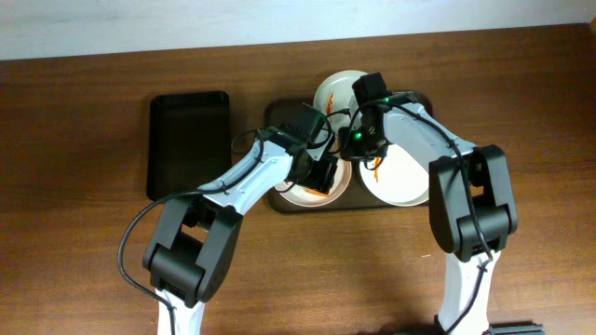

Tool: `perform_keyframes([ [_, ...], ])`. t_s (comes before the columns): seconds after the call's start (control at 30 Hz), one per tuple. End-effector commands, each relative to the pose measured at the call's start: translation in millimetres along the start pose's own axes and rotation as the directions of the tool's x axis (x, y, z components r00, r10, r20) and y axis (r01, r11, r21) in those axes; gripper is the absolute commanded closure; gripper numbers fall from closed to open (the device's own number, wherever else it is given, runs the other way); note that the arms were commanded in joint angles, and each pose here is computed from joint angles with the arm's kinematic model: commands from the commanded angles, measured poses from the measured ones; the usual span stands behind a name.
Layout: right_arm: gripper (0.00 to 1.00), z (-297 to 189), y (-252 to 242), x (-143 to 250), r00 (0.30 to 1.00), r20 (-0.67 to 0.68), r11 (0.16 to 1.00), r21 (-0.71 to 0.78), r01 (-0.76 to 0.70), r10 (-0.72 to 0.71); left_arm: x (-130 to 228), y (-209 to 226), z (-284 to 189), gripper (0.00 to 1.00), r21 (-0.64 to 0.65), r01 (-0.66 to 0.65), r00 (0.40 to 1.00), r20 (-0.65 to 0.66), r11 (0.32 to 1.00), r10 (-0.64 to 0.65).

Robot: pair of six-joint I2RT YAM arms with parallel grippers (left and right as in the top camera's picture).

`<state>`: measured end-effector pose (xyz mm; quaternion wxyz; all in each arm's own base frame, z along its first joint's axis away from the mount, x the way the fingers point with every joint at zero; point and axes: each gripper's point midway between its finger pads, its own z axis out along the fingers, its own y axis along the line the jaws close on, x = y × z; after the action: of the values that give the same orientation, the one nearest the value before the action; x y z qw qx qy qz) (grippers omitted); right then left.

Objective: Clean dirty plates on tray and stack at the side
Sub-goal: 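Scrub the front-left plate with the sponge in the left gripper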

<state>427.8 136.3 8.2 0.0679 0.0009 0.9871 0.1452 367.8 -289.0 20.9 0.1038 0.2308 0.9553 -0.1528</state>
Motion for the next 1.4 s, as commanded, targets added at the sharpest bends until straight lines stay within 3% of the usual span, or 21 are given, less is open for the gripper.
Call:
perform_keyframes([
  [0.0, 0.83, -1, -13, -4, 0.998, 0.007, 0.998, 0.006, -0.059, 0.059, 3, 4, 8, 0.27, -0.007, 0.046, 0.999, -0.013, 0.999, -0.046],
  [0.1, 0.82, -1, -12, -3, 0.998, 0.005, 0.998, 0.005, -0.059, 0.059, -1, 5, 12, 0.28, -0.007, 0.074, 0.997, 0.005, 0.997, -0.074],
  [0.13, 0.83, -1, -13, -3, 0.998, 0.002, 0.998, 0.005, -0.06, 0.06, -2, 9, 13, 0.4, -0.029, 0.074, 0.997, 0.011, 0.997, -0.073],
  [0.2, 0.83, -1, -13, -2, 0.998, 0.0, 0.998, 0.006, -0.06, 0.06, -5, 12, 14, 0.55, -0.047, 0.073, 0.997, 0.024, 0.996, -0.072],
  [0.27, 0.83, -1, -13, -1, 0.998, -0.004, 0.998, 0.007, -0.061, 0.061, -2, 13, 19, 0.58, -0.048, 0.074, 0.997, 0.013, 0.996, -0.074],
  [0.33, 0.82, -1, -13, -1, 0.998, -0.004, 0.998, 0.007, -0.061, 0.061, 7, 17, 33, 0.55, -0.057, 0.125, 0.992, -0.021, 0.99, -0.127],
  [0.4, 0.83, -1, -13, -1, 0.998, -0.004, 0.998, 0.007, -0.061, 0.061, 8, 19, 35, 0.71, -0.061, 0.126, 0.992, -0.023, 0.99, -0.127],
  [0.53, 0.83, -1, -13, 0, 0.998, -0.006, 0.998, 0.008, -0.062, 0.062, 7, 36, 33, 0.95, -0.136, 0.136, 0.99, -0.009, 0.981, -0.138],
  [0.63, 0.83, -1, -13, 0, 0.998, -0.008, 0.998, 0.009, -0.062, 0.062, 8, 64, 24, 1.0, -0.155, 0.221, 0.974, -0.01, 0.963, -0.226],
  [0.7, 0.82, -1, -13, 0, 0.998, -0.007, 0.998, 0.008, -0.062, 0.062, 1, 67, 19, 1.0, -0.119, 0.256, 0.966, -0.003, 0.959, -0.258],
  [0.77, 0.82, -1, -13, 0, 0.998, -0.008, 0.998, 0.009, -0.062, 0.062, -12, 42, 13, 1.0, 0.032, 0.254, 0.967, -0.012, 0.967, -0.254],
  [0.87, 0.77, -1, -13, 0, 0.998, -0.008, 0.998, 0.009, -0.062, 0.063, -16, 20, 8, 0.71, 0.156, 0.245, 0.97, -0.036, 0.957, -0.242],
  [1.07, 0.76, -1, -14, 1, 0.998, -0.013, 0.998, 0.011, -0.063, 0.063, -46, 22, -28, 0.53, 0.169, 0.195, 0.977, 0.05, 0.966, -0.206],
  [1.1, 0.76, -1, -14, 1, 0.998, -0.013, 0.998, 0.011, -0.063, 0.063, -46, 29, -34, 0.12, 0.165, 0.21, 0.974, 0.055, 0.964, -0.222],
  [1.13, 0.76, -1, -14, 1, 0.998, -0.013, 0.998, 0.011, -0.063, 0.063, -42, 35, -35, 0.11, 0.158, 0.23, 0.97, 0.037, 0.96, -0.239],
  [1.2, 0.76, -1, -13, 1, 0.998, -0.012, 0.998, 0.01, -0.063, 0.063, -22, 42, -36, 0.21, 0.127, 0.275, 0.961, -0.04, 0.953, -0.272],
  [1.3, 0.76, -1, -13, -1, 0.998, -0.005, 0.998, 0.008, -0.061, 0.061, -7, 20, -23, 0.31, 0.13, 0.242, 0.969, -0.084, 0.962, -0.232],
  [1.37, 0.76, -1, -13, 0, 0.998, -0.007, 0.998, 0.009, -0.062, 0.062, -1, 13, -10, 0.37, 0.035, 0.252, 0.965, -0.077, 0.967, -0.249],
])
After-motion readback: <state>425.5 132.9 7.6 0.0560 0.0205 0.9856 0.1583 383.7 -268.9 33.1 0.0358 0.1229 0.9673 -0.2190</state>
